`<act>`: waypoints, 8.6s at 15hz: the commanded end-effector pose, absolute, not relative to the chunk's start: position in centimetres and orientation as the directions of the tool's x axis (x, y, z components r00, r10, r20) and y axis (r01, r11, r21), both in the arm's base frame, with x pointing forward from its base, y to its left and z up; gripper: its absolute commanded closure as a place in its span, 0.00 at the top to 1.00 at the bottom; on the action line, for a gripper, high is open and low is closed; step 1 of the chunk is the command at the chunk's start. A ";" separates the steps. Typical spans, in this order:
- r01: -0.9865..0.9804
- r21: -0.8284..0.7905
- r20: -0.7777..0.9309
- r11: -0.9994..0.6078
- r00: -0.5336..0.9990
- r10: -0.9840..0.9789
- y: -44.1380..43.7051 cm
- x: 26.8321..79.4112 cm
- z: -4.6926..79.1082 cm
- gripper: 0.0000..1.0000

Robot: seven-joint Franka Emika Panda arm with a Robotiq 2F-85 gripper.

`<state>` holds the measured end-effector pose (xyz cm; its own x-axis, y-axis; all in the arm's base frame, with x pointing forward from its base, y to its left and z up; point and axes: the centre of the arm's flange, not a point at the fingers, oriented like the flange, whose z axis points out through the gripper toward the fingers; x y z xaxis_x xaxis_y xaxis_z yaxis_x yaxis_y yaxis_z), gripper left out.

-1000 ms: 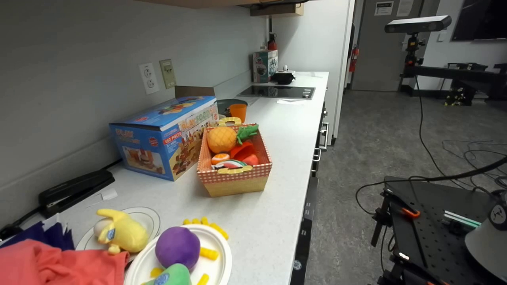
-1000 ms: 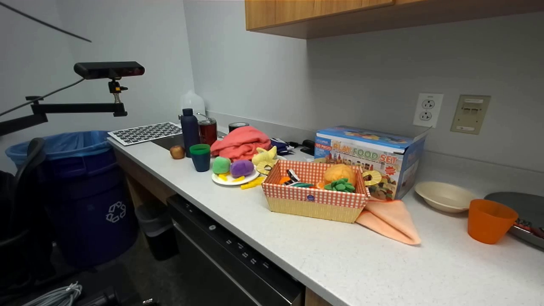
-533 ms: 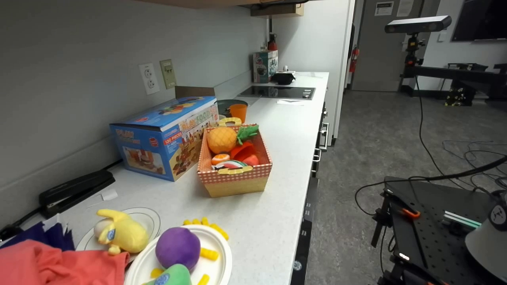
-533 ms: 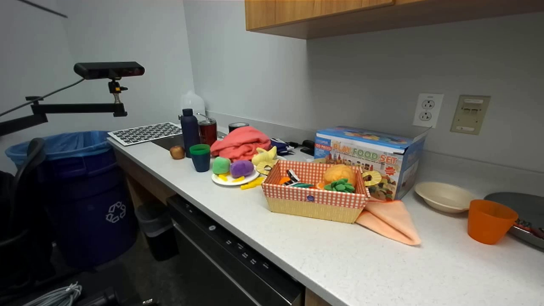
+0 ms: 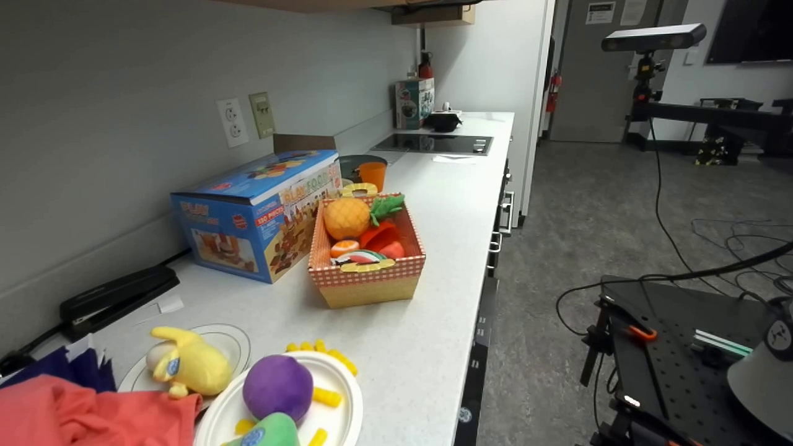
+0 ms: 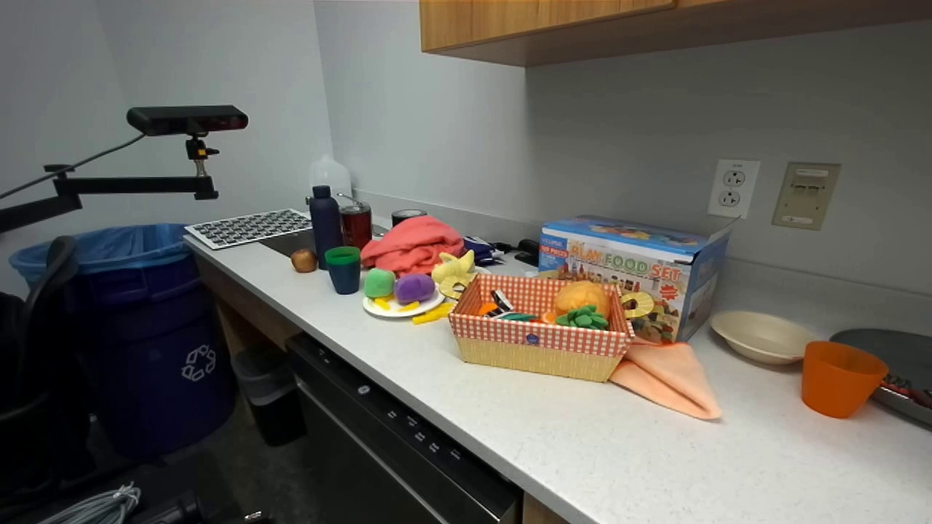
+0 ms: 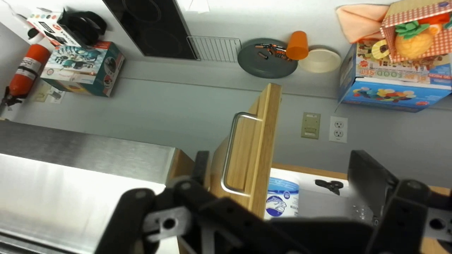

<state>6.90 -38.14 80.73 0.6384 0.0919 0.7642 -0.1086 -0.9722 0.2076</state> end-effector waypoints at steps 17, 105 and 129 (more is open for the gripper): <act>-0.009 0.192 0.813 -0.981 0.561 0.154 -43.6 7.9 81.3 1.00; 0.333 0.133 0.815 -0.934 0.500 0.294 -31.1 18.7 72.2 1.00; 0.068 0.211 0.814 -0.975 0.540 0.214 -33.8 19.0 73.6 1.00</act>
